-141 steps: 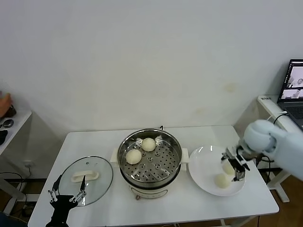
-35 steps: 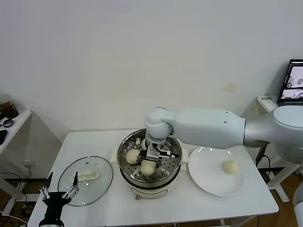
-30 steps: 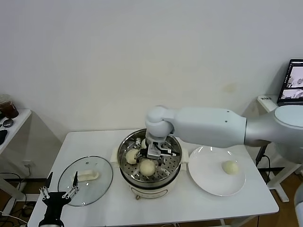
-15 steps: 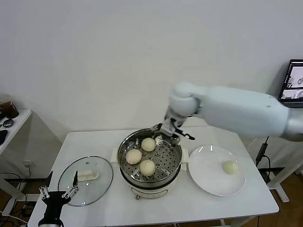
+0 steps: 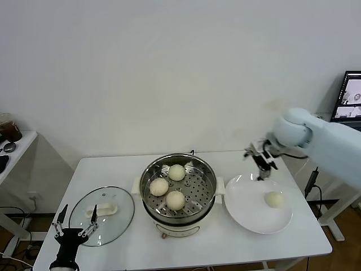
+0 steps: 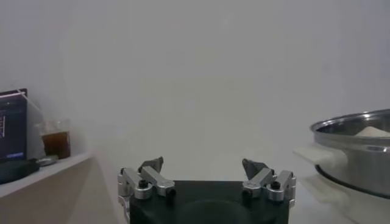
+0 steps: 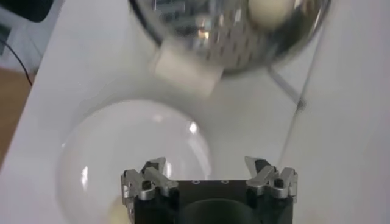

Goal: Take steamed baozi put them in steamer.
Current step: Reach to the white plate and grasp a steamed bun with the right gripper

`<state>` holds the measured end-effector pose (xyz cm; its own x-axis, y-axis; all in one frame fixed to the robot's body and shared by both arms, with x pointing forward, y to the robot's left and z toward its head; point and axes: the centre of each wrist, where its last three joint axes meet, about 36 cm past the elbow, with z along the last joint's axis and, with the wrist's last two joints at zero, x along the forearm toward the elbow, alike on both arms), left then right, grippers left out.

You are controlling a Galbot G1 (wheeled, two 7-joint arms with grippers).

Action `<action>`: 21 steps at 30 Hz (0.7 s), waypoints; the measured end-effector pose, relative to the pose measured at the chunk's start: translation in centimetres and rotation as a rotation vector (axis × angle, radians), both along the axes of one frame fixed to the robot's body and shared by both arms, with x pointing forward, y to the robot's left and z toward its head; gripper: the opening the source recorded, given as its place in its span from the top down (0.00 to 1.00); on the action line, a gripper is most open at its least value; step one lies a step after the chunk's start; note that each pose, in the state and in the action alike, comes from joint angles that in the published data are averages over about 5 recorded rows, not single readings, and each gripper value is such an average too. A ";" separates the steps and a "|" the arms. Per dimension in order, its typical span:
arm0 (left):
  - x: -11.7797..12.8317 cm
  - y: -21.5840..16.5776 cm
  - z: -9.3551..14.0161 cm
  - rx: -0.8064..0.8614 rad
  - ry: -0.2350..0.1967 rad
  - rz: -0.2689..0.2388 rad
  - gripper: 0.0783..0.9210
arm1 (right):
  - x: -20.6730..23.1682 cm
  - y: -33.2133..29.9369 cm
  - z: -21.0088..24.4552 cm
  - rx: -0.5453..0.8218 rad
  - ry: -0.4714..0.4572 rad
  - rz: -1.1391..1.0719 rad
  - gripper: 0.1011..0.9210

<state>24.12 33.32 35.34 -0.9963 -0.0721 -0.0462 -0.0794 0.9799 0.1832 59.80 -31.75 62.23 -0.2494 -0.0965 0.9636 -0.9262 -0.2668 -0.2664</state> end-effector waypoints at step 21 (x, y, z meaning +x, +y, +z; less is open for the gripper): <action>-0.4 -0.1 -0.1 0.004 0.015 0.002 0.12 | -0.3 -10.9 -12.0 -0.071 0.088 -0.169 0.12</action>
<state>23.68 33.22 35.20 -0.9968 -0.0736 -0.0319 -0.0783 0.9789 0.1886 59.46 -42.62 50.24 -0.1705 0.0086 0.9853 -0.9783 -0.1209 -0.1682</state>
